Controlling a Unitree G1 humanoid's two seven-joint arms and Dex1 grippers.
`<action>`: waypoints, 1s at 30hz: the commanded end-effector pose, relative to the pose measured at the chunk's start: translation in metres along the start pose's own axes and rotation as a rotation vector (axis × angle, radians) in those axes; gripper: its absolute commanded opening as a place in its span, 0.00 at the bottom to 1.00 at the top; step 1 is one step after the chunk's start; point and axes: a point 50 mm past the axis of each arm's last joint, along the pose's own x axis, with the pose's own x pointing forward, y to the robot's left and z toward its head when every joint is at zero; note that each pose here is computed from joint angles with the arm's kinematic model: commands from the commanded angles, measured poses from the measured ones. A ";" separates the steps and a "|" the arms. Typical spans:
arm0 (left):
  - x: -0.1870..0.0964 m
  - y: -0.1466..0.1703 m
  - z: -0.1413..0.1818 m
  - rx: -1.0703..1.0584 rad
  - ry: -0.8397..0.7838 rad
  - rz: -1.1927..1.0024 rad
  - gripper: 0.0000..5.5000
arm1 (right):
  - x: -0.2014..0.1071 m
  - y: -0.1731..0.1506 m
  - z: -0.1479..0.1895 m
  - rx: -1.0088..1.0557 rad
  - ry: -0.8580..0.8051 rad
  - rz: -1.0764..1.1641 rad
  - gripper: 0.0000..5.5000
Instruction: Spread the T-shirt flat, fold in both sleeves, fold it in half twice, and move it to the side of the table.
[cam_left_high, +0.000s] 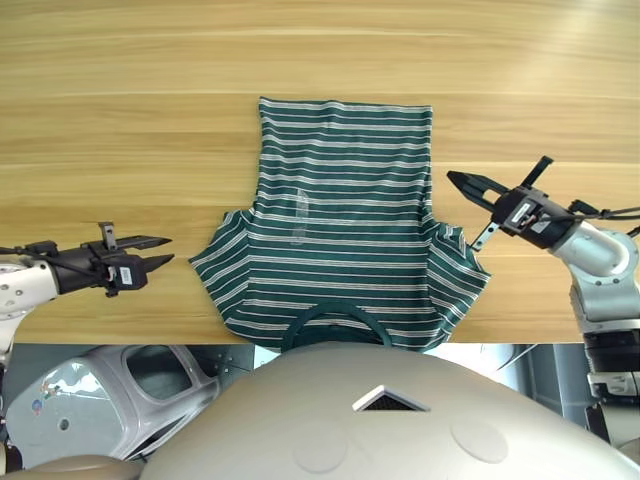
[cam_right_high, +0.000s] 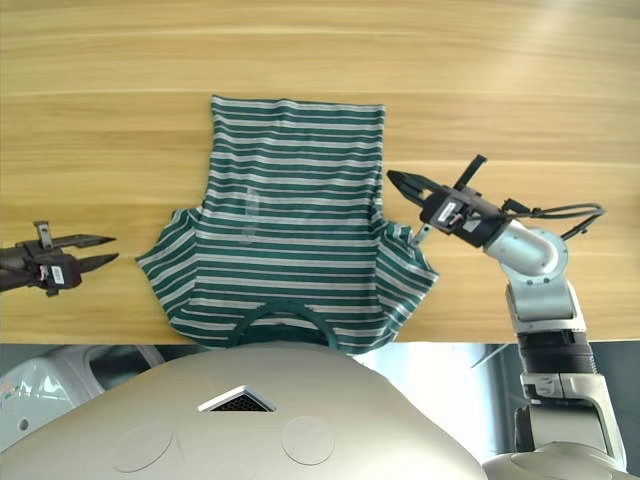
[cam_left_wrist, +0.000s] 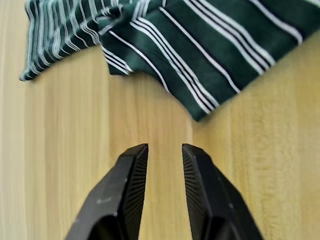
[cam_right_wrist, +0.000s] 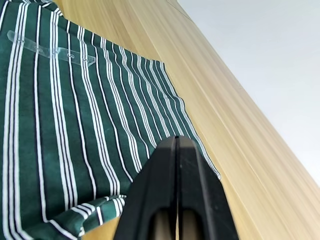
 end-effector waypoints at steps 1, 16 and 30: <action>0.005 -0.003 -0.004 0.057 0.068 -0.036 0.23 | -0.003 0.000 0.000 0.001 -0.001 0.003 0.00; 0.030 -0.015 0.007 0.098 -0.008 -0.099 0.23 | -0.003 0.000 0.000 0.002 -0.002 0.013 0.00; 0.021 -0.013 0.005 0.085 0.041 -0.117 0.23 | -0.008 0.003 0.000 0.006 0.007 0.017 0.00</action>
